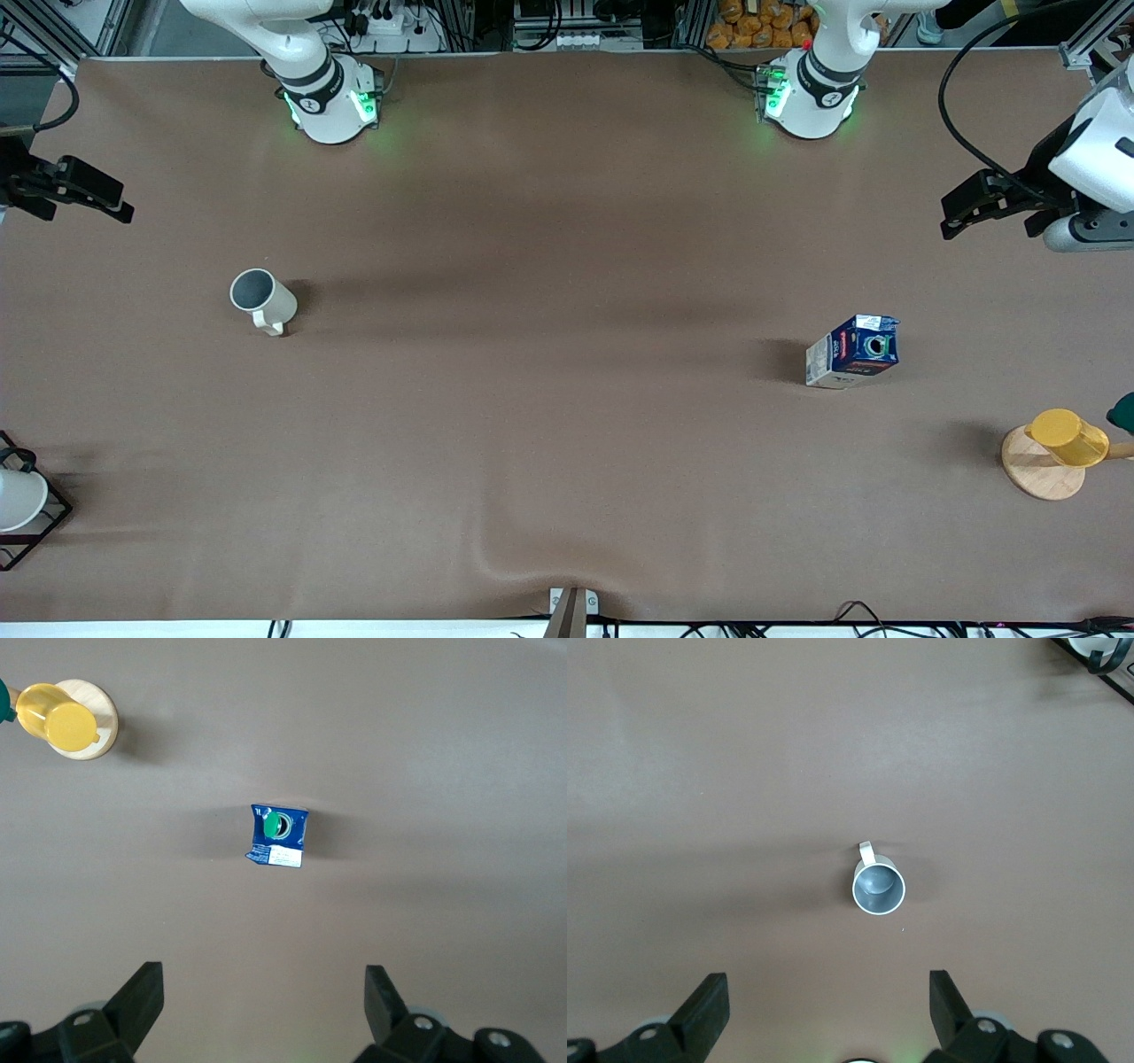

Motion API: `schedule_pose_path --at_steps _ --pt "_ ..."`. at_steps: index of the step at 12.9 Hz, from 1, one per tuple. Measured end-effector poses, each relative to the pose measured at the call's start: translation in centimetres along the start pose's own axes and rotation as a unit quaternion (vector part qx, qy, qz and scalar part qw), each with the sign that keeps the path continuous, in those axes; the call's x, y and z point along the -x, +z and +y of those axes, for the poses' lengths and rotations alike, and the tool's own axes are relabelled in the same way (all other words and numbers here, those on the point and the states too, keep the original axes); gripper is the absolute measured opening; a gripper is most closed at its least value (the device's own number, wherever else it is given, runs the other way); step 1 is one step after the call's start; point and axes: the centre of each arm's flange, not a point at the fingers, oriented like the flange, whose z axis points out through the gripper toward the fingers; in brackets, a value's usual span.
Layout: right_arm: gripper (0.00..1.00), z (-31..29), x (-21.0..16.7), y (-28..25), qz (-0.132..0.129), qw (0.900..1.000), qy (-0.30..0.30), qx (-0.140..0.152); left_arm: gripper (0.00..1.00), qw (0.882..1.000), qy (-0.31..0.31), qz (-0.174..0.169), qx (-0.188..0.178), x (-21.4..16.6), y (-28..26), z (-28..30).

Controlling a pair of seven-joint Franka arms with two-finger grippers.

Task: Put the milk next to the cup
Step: 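Reach the left gripper to the milk carton while the right gripper reaches the mug, then close the left gripper on the carton while the right gripper grasps the mug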

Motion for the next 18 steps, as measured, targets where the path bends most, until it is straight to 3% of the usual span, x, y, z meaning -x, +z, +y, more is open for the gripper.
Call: schedule_pose_path --at_steps 7,10,13,16,18 --pt "1.0 -0.9 -0.1 0.2 -0.002 1.0 -0.004 0.003 1.0 1.0 -0.01 -0.009 -0.001 -0.7 1.1 -1.0" --pt "1.0 -0.9 0.0 0.3 -0.005 1.0 0.002 0.003 1.0 1.0 -0.009 -0.01 0.002 -4.3 7.0 -0.7" --pt "1.0 -1.4 0.0 1.8 -0.024 1.0 0.003 0.005 1.0 1.0 -0.009 -0.022 0.005 -7.4 14.6 -0.3" --pt "1.0 -2.7 -1.0 7.3 -0.038 0.999 -0.006 0.008 1.0 0.999 -0.008 -0.052 0.004 -8.8 19.8 -0.2" --pt "1.0 -3.0 -1.5 12.3 -0.044 0.998 -0.015 0.031 1.0 0.998 -0.008 -0.063 0.003 -9.1 22.0 -0.1"
